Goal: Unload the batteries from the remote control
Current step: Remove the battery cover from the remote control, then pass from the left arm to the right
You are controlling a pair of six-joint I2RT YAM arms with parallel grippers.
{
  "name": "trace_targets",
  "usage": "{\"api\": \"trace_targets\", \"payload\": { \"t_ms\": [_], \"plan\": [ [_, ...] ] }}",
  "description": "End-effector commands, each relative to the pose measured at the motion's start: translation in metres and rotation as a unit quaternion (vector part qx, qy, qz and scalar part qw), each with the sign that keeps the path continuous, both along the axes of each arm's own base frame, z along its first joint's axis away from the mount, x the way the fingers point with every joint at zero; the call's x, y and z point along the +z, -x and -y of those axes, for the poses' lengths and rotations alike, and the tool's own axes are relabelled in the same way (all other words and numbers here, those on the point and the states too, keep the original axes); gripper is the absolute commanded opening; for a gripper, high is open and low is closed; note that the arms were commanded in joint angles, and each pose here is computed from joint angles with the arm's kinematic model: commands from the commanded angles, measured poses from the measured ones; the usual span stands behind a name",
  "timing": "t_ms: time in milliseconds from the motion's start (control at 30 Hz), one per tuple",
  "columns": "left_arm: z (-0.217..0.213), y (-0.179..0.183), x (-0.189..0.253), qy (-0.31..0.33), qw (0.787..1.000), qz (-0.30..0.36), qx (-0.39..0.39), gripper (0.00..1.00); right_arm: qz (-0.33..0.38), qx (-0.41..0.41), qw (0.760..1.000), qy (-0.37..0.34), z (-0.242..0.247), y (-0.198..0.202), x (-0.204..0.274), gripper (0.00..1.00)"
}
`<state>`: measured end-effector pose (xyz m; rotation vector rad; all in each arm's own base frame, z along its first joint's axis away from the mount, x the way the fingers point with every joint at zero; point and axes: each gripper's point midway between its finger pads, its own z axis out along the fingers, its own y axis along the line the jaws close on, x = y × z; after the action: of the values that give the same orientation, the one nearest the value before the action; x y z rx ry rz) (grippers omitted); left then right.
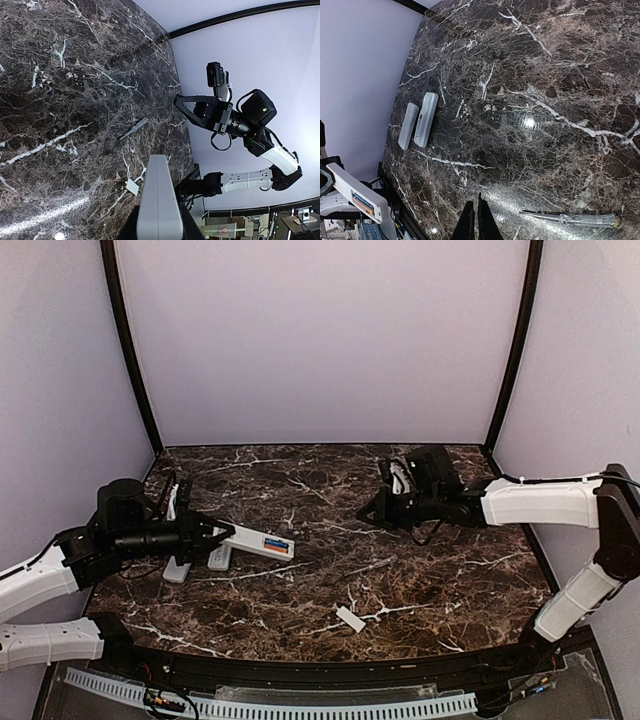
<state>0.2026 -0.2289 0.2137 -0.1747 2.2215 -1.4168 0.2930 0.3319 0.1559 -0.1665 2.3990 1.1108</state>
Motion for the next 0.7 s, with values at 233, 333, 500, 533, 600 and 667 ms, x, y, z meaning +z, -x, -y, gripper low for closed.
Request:
{"api": "trace_targets", "payload": {
  "t_ms": [233,333,500,533,600,667],
  "plan": [
    [0.009,0.009,-0.031,-0.04,0.997,-0.002,-0.063,0.0,0.053,0.058,0.997,-0.002,-0.001,0.016,0.025,0.26],
    [0.018,0.014,-0.035,-0.058,0.992,0.008,-0.112,0.0,0.067,0.089,0.994,-0.01,-0.005,0.032,0.03,0.42],
    [0.03,0.024,-0.041,-0.071,0.981,-0.004,-0.181,0.0,0.113,0.178,0.977,-0.016,-0.033,0.074,0.045,0.59],
    [0.033,0.025,-0.037,-0.066,0.979,0.001,-0.19,0.0,0.122,0.196,0.973,-0.016,-0.041,0.085,0.048,0.62],
    [0.037,0.031,-0.032,-0.054,0.976,0.004,-0.213,0.0,0.14,0.226,0.964,-0.009,-0.056,0.103,0.052,0.67],
    [0.039,0.035,-0.03,-0.049,0.973,0.004,-0.225,0.0,0.157,0.246,0.956,0.012,-0.069,0.118,0.049,0.73]
  ]
}}
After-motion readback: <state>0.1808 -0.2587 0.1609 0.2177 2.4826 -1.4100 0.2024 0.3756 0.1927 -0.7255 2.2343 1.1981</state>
